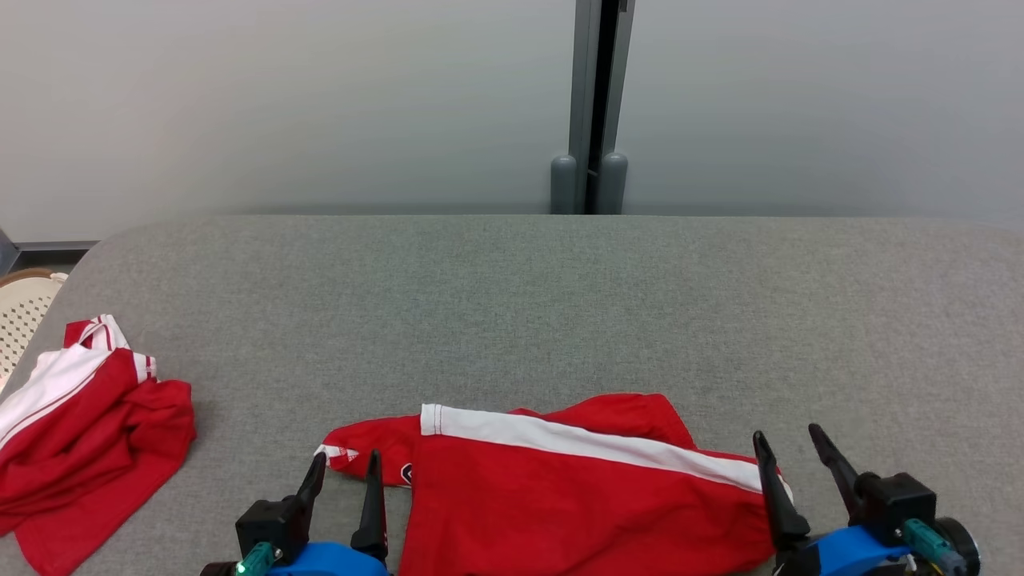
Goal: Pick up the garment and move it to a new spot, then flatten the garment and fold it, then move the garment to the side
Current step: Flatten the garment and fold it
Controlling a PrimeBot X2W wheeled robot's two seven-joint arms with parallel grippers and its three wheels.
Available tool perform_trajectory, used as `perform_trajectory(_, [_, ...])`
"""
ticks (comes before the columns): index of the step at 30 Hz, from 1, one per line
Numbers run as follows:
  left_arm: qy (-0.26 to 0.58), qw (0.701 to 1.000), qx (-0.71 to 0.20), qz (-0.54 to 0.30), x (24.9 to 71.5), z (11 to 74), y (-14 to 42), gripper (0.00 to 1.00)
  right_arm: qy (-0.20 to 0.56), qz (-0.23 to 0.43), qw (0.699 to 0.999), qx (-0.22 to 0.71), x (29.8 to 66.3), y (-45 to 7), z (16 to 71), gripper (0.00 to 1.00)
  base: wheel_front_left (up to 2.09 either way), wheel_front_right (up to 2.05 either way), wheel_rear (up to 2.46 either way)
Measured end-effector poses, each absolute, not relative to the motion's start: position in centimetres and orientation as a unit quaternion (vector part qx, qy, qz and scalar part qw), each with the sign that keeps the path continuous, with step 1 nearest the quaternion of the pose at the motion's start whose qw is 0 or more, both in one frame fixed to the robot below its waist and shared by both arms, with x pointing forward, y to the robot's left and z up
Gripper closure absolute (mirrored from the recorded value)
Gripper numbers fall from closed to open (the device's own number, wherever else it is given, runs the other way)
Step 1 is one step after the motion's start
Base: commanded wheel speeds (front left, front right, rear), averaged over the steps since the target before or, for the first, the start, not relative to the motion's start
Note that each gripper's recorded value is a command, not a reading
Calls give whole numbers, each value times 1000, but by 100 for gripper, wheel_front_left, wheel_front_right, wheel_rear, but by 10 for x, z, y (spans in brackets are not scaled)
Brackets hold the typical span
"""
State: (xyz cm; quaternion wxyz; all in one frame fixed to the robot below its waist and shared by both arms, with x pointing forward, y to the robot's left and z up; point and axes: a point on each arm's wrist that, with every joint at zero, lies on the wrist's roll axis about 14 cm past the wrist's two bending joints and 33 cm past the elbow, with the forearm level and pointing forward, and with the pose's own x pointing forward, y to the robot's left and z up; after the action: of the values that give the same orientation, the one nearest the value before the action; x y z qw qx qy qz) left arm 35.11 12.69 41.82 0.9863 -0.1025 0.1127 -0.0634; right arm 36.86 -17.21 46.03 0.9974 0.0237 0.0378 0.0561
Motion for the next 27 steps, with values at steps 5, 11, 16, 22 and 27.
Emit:
perform_trajectory(5, [114, 985, -108, -71, 350, 418, 122, 0, 61, 64, 996, 28, 360, -161, 445, 0, 0, 0, 0])
perform_trajectory(11, [114, 981, -124, -101, 353, 421, 105, 0, 68, 62, 995, 31, 359, -160, 441, 0, 0, 0, 0])
perform_trajectory(16, [123, 970, -154, -140, 367, 421, 82, 0, 78, 61, 995, 31, 359, -161, 434, 0, 0, 0, 0])
perform_trajectory(22, [167, 958, -168, -160, 379, 401, 64, 0, 91, 53, 994, 35, 361, -165, 426, 0, 0, 0, 0])
perform_trajectory(27, [191, 953, -170, -160, 387, 389, 60, 0, 96, 41, 994, 36, 363, -172, 423, 0, 0, 0, 0])
